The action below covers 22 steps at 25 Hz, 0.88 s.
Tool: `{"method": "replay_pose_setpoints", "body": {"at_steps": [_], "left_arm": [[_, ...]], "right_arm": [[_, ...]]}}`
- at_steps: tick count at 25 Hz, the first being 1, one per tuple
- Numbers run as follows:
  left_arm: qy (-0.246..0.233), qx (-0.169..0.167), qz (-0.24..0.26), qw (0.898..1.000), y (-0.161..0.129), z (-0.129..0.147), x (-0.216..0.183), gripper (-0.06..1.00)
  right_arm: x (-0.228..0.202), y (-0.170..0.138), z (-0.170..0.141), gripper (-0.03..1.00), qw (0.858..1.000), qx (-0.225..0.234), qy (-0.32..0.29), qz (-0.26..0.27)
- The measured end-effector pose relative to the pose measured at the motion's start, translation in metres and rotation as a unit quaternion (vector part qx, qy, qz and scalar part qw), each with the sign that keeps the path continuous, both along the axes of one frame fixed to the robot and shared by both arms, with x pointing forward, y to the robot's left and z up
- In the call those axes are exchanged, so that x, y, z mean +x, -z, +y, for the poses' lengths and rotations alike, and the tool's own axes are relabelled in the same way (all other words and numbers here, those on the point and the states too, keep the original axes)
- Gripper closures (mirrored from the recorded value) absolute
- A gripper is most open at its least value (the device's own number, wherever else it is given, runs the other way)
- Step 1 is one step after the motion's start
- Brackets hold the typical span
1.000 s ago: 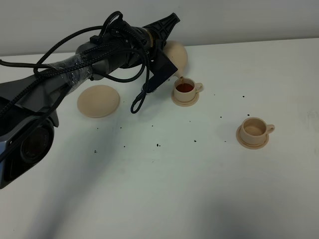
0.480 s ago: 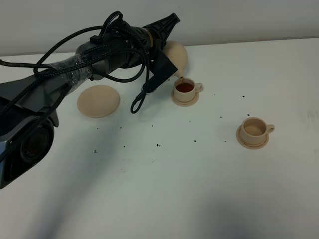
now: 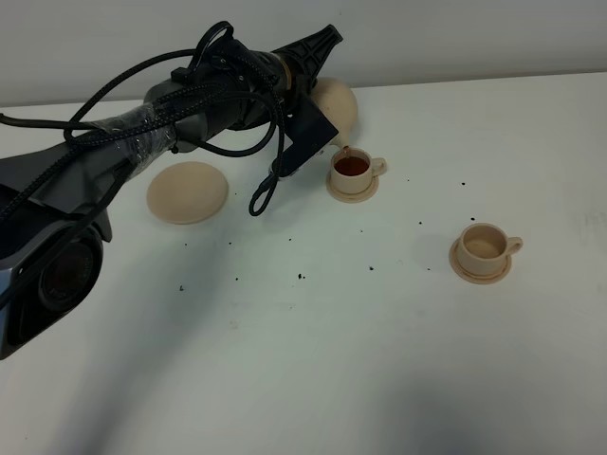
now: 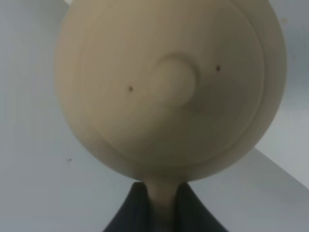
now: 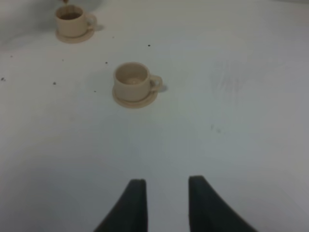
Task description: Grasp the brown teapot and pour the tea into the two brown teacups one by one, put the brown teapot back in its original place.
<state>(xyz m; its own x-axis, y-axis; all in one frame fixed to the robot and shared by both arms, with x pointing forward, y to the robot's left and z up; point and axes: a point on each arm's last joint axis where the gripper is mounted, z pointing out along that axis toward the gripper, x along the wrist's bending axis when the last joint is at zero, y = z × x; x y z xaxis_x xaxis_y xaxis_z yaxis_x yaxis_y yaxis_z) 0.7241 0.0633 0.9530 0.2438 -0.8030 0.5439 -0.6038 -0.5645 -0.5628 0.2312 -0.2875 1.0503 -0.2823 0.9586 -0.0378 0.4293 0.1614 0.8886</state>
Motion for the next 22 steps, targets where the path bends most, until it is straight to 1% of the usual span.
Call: {"method": "replay_pose_setpoints", "body": {"at_steps": [4,10,13,17,22], "left_arm": [[0.000,-0.001,0.001,1.000,0.0000,-0.0001,0.0000,0.80],[-0.012,-0.023,0.016,1.000,0.0015,-0.0010,-0.0014,0.80],[-0.025,-0.030,0.036,0.999,0.0039,-0.0001,-0.0033,0.80],[-0.039,-0.049,0.048,0.997,0.0023,0.0002,-0.0047,0.80],[-0.072,-0.070,0.067,0.993,-0.0034,0.0028,-0.0077,0.80]], "right_arm": [[0.0000,0.0000,0.0000,0.72,1.000,0.000,0.000,0.000],[0.0000,0.0000,0.0000,0.72,1.000,0.000,0.000,0.000],[0.0000,0.0000,0.0000,0.72,1.000,0.000,0.000,0.000],[0.0000,0.0000,0.0000,0.72,1.000,0.000,0.000,0.000],[0.0000,0.0000,0.0000,0.72,1.000,0.000,0.000,0.000]]}}
